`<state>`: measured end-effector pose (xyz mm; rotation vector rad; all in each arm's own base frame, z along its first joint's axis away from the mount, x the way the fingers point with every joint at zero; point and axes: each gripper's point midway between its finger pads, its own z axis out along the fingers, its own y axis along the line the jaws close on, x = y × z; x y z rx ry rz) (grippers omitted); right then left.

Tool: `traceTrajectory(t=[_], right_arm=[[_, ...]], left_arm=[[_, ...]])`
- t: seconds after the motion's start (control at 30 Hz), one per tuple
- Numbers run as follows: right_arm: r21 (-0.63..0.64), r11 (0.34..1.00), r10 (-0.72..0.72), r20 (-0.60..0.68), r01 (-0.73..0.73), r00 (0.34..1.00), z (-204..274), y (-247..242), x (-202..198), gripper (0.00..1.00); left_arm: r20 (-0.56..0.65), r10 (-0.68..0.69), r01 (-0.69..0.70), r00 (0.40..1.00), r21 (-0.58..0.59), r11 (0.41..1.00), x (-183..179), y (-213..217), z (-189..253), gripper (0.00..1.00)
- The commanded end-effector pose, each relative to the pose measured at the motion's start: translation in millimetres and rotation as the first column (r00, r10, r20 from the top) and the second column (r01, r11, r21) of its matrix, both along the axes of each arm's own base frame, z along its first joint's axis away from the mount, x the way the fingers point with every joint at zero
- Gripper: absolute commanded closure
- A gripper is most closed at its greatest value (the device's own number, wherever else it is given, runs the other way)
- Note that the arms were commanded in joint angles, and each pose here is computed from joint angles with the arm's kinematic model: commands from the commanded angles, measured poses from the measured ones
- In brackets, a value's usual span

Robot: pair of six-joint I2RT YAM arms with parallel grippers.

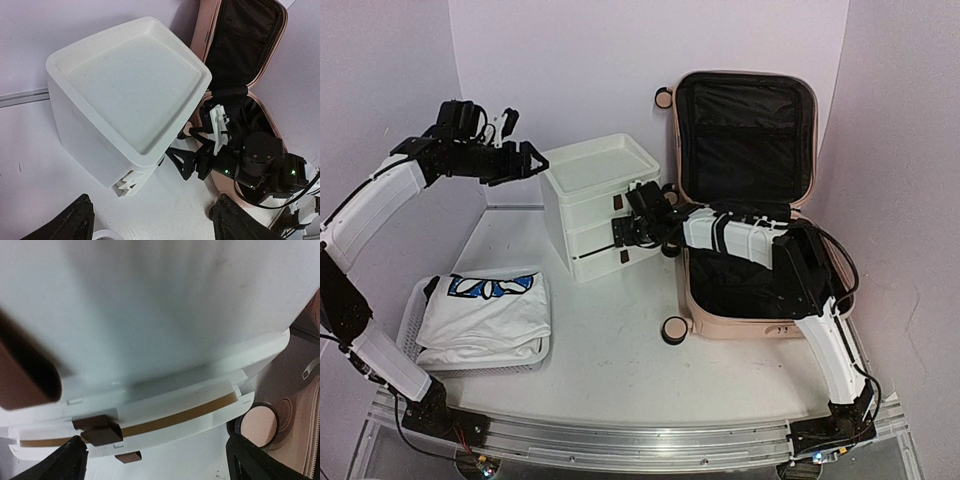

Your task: Open, take out, and arrange the luggage

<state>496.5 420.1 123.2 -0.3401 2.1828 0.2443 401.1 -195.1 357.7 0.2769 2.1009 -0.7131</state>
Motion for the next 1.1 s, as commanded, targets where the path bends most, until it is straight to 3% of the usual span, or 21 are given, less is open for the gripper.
traceTrajectory(t=[0.0,0.2,0.63,0.87,1.07], right_arm=[[0.113,0.992,-0.063,0.127,0.049,0.99,27,23,22,0.02],[0.11,0.993,-0.047,0.136,0.032,0.99,30,27,20,0.02],[-0.007,0.985,0.174,-0.022,-0.174,0.984,-7,-4,-54,0.03],[0.032,0.968,0.25,-0.018,-0.25,0.968,-24,27,-42,0.21],[0.073,0.973,0.217,0.031,-0.219,0.976,-26,41,-24,0.29]], left_arm=[[0.124,-0.028,0.026,0.992,0.017,1.0,-8,2,17,0.18],[0.182,0.003,-0.014,0.983,0.057,0.998,-15,14,15,0.18],[0.16,-0.015,0.013,0.987,0.013,1.0,-15,11,12,0.18],[0.152,-0.01,0.009,0.988,0.009,1.0,-13,12,8,0.18],[0.149,0.015,-0.019,0.989,0.021,1.0,-7,18,3,0.18]])
